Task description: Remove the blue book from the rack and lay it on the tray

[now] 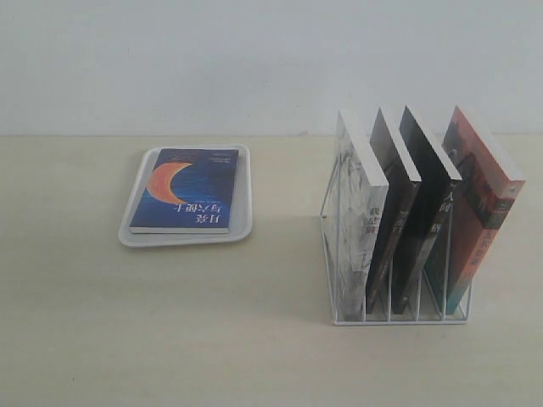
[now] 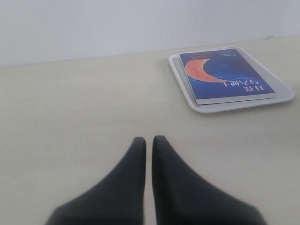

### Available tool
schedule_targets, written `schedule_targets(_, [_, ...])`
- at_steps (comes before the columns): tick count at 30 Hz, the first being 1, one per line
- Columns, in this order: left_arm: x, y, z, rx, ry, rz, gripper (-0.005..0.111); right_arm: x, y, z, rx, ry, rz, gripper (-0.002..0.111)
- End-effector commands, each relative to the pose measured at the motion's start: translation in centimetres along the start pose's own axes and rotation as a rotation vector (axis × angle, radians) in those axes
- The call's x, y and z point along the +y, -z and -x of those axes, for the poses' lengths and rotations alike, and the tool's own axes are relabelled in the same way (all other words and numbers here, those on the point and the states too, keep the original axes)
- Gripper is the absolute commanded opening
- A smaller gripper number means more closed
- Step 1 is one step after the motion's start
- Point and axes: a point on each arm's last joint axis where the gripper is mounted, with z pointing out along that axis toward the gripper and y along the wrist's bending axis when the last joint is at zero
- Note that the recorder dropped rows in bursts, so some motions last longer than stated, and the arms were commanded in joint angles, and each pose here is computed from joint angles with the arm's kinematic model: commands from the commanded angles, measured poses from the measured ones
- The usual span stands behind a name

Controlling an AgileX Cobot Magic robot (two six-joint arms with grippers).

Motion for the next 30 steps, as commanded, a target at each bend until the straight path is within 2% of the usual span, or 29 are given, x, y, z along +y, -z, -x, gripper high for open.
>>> schedule_targets(1, [0.03,0.06,0.26,-0.022,-0.001,0.003,0.005,-0.35,-0.01,-0.16,0.003,0.025,-0.041,0.0])
schedule_targets(9, [0.03,0.06,0.26,-0.022,-0.001,0.003,0.005,-0.41,0.0,-0.16,0.002,-0.037,-0.047,0.0])
schedule_targets(30, [0.03,0.06,0.26,-0.022,-0.001,0.003,0.005,-0.37,-0.01,-0.15,0.0,-0.035,-0.039,0.0])
